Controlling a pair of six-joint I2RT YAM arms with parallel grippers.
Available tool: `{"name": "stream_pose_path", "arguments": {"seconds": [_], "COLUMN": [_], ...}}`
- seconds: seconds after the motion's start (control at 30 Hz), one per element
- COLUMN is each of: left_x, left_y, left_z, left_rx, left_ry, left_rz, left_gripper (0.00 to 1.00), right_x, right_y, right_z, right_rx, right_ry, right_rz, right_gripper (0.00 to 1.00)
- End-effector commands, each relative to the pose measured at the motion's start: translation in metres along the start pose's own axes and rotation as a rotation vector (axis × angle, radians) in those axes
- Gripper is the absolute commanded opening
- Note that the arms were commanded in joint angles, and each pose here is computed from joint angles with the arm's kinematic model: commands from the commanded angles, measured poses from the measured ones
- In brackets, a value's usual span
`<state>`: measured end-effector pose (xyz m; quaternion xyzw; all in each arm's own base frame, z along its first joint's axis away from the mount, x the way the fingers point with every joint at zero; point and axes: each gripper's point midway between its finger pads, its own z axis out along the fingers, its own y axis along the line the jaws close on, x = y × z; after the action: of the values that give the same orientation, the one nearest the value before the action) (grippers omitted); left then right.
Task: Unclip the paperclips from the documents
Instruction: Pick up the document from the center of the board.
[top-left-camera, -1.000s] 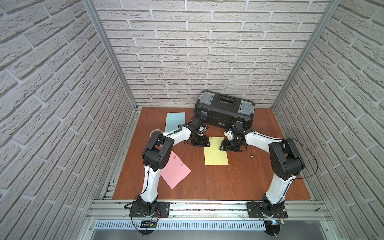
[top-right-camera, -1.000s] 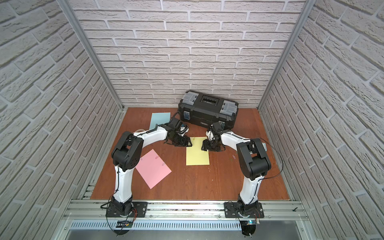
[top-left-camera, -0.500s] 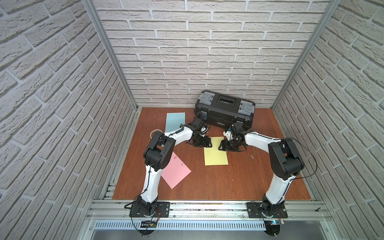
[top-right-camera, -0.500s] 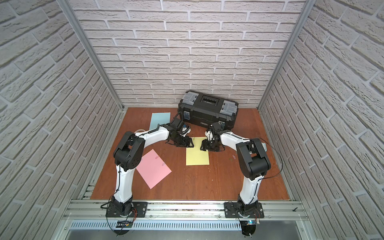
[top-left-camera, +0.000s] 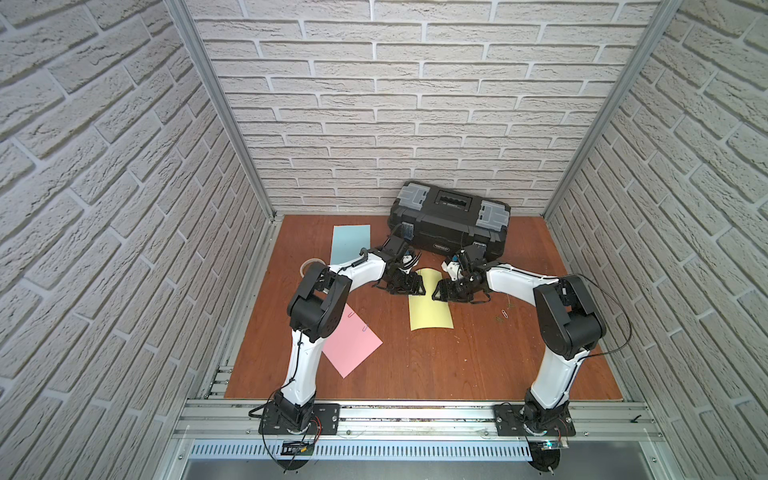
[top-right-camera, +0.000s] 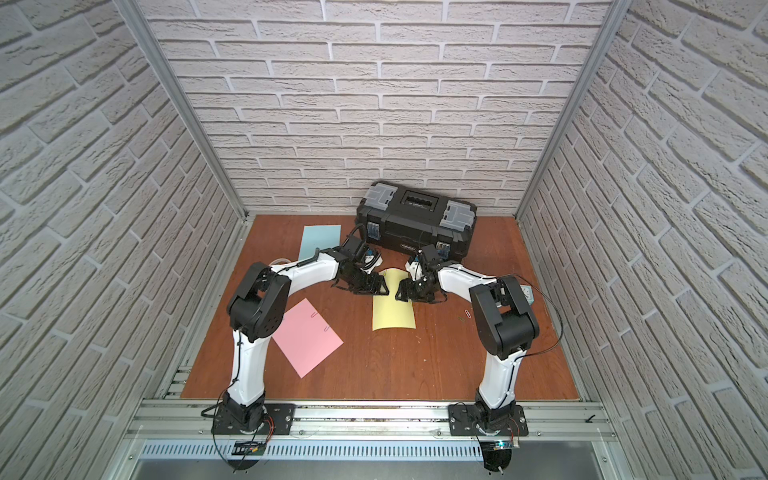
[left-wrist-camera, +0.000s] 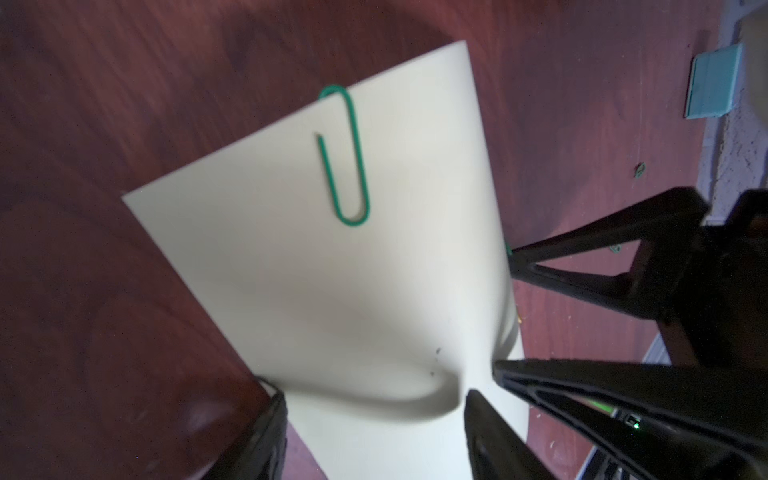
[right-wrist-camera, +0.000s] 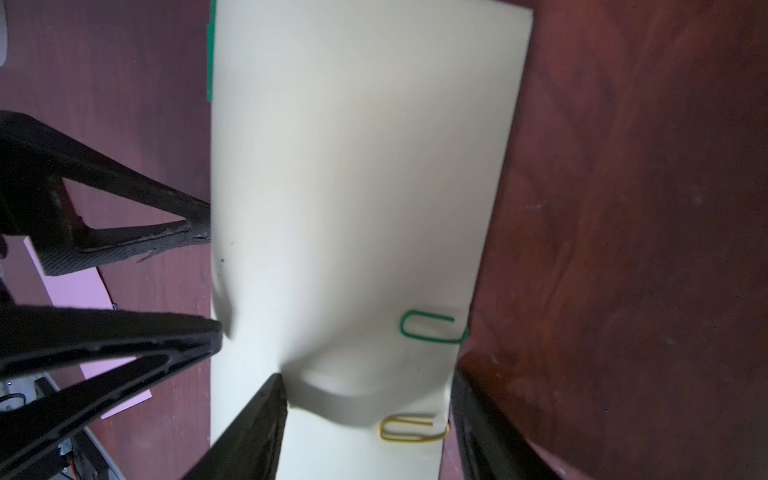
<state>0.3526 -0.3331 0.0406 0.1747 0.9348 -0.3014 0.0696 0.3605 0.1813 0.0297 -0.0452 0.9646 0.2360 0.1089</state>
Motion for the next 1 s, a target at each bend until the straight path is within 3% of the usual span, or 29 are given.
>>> {"name": "stream_pose_path", "arguments": {"seconds": [0.0,0.57,0.97], "left_x": [0.025,0.024,0.021], "left_y": [0.016,0.016,0.015], "left_z": [0.019,0.02,0.014], "left_rx": [-0.029,-0.022,-0.02], "left_ry": [0.087,0.083,0.061], "left_rz": [-0.048,-0.048,-0.046], "left_gripper": [0.67,0.66,0.65], "right_x": [0.018,0.01,0.003], "right_y": [0.0,0.034,0.038], "right_z": [0.016,0.017,0.013], "right_rx": [-0.018,-0.168,-0.179], "right_ry": [0.058,0.016,-0.018], "right_rz": [0.024,0.0,-0.002], "right_gripper": [0.65,0.66,0.31]}}
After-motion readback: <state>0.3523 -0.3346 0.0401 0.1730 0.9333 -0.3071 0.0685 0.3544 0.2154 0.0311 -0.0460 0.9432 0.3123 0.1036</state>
